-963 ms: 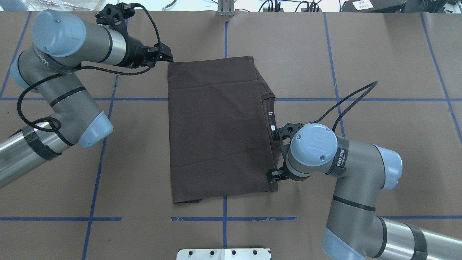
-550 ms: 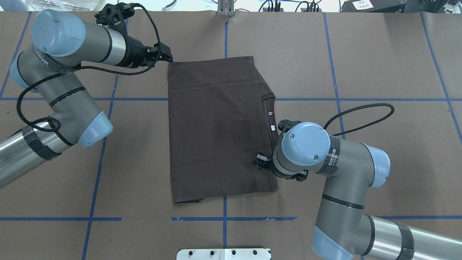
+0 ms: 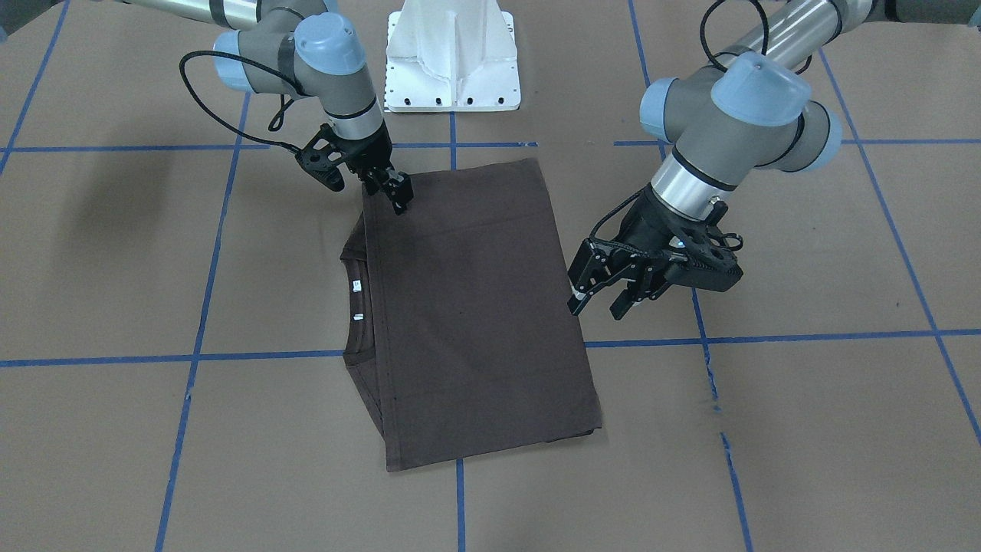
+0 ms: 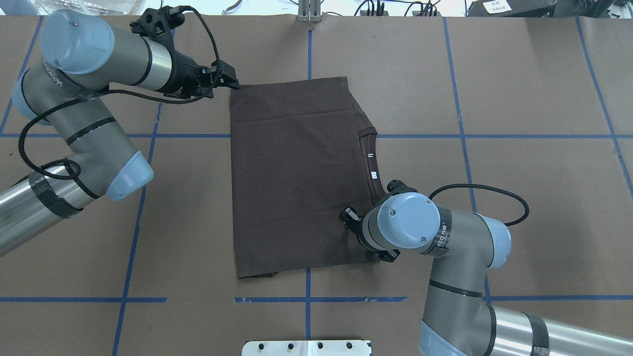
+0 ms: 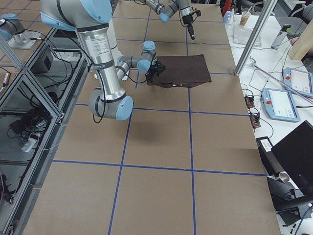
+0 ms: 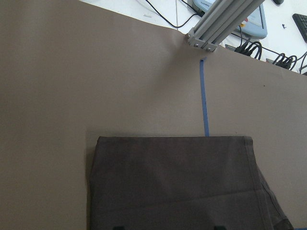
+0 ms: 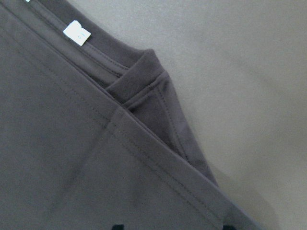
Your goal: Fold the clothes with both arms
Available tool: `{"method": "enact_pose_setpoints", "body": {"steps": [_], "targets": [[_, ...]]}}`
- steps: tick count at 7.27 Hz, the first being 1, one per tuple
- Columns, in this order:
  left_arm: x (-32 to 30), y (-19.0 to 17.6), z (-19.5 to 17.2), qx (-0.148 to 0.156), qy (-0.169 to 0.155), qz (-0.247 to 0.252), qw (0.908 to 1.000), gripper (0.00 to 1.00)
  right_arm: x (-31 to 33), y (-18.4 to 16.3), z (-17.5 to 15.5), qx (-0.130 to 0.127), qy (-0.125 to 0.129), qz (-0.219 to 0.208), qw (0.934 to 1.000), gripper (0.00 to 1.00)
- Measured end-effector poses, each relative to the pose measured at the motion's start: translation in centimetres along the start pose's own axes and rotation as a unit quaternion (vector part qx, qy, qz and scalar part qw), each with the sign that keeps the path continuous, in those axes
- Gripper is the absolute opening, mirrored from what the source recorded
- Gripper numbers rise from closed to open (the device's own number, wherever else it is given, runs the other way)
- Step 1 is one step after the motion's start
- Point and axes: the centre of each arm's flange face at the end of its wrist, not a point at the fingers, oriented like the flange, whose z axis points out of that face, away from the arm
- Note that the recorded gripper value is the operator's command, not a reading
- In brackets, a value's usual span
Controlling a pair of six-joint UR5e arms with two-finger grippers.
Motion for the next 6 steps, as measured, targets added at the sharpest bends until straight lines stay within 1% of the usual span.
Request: {"method": "enact_pose_setpoints", "body": {"steps": [2,5,6], "targets": [[0.1,0.2,0.1,-0.003,0.001,-0.005,1.0,0.73,0.2,-0.3,-0.2,0.002,0.0,0.006,1.0,0.77],[0.1,0.3,0.2,-0.004,0.001,-0.012,0.9999,0.73,1.0,-0.4,0.1,0.002,0.007,0.005,1.0,0.77],[0.1,0.3,0.2,-0.004,0.001,-0.013,0.9999,0.73,1.3,-0.4,0.3,0.003,0.01,0.005,0.9999,0.66]]}}
